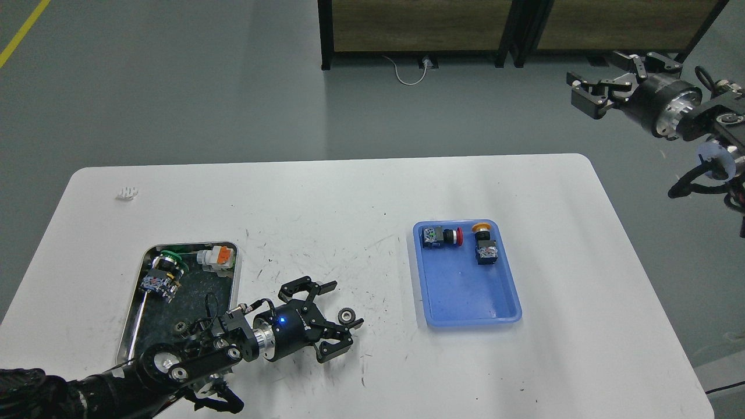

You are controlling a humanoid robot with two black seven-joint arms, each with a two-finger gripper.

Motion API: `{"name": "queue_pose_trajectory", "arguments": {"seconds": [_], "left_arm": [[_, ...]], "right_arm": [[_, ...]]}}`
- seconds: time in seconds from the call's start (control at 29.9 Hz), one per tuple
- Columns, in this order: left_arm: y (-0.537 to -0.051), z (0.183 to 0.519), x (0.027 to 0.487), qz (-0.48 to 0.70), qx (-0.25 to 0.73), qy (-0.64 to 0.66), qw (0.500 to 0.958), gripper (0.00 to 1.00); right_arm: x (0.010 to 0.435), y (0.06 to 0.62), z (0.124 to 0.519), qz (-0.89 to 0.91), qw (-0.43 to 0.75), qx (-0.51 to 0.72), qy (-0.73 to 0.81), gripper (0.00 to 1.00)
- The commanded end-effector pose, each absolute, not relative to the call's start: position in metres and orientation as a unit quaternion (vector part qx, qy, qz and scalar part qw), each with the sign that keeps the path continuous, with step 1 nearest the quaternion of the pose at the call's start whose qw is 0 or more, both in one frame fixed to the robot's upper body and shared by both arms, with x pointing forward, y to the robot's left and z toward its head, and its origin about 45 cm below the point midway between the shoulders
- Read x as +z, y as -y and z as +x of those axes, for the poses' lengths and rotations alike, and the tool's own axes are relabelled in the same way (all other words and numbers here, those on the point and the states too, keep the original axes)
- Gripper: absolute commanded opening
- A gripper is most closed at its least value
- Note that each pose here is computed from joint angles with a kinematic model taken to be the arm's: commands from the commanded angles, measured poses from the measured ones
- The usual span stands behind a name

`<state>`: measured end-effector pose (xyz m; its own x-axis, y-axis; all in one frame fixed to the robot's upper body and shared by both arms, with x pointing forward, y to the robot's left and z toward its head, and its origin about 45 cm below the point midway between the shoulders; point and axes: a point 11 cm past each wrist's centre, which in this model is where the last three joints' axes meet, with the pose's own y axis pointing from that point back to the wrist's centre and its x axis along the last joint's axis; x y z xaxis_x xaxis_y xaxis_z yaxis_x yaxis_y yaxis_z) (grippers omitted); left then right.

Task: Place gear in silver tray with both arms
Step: 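Reach the left gripper toward the black gear on the table, then close the left gripper on the black gear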

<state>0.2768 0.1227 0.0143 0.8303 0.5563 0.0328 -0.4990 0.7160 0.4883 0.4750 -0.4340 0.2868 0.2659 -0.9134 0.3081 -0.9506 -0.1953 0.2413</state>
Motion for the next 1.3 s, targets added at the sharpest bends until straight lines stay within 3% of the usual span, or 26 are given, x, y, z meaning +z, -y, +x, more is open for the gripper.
{"name": "queue_pose_trajectory", "arguments": {"seconds": [0.0,0.7,1.07,1.17,1.27], "left_arm": [[-0.1231,0.271,0.0118,0.246,0.274,-0.054,0.928,0.77],[-0.1275,0.2683,0.0078,0.258,0.271,-0.054,0.926,0.58],[-0.1266,0.2687,0.0087,0.257,0.268,-0.054,0.927,0.3],[-0.1265,0.2692,0.009,0.257,0.268,-0.054,0.927,0.18],[-0.1244,0.2685,0.0097,0.255,0.264,-0.057,0.928,0.17]], "right_arm": [[0.2865,0.4339,0.4749,0.772,0.194,0.048,0.604,0.86],[0.2869,0.4326,0.4749,0.773,0.194,0.049,0.602,0.86],[0.2868,0.4325,0.4749,0.773,0.195,0.049,0.601,0.86],[0.286,0.4327,0.4746,0.773,0.196,0.049,0.601,0.86],[0.2868,0.4325,0.4749,0.773,0.195,0.049,0.601,0.86]]}}
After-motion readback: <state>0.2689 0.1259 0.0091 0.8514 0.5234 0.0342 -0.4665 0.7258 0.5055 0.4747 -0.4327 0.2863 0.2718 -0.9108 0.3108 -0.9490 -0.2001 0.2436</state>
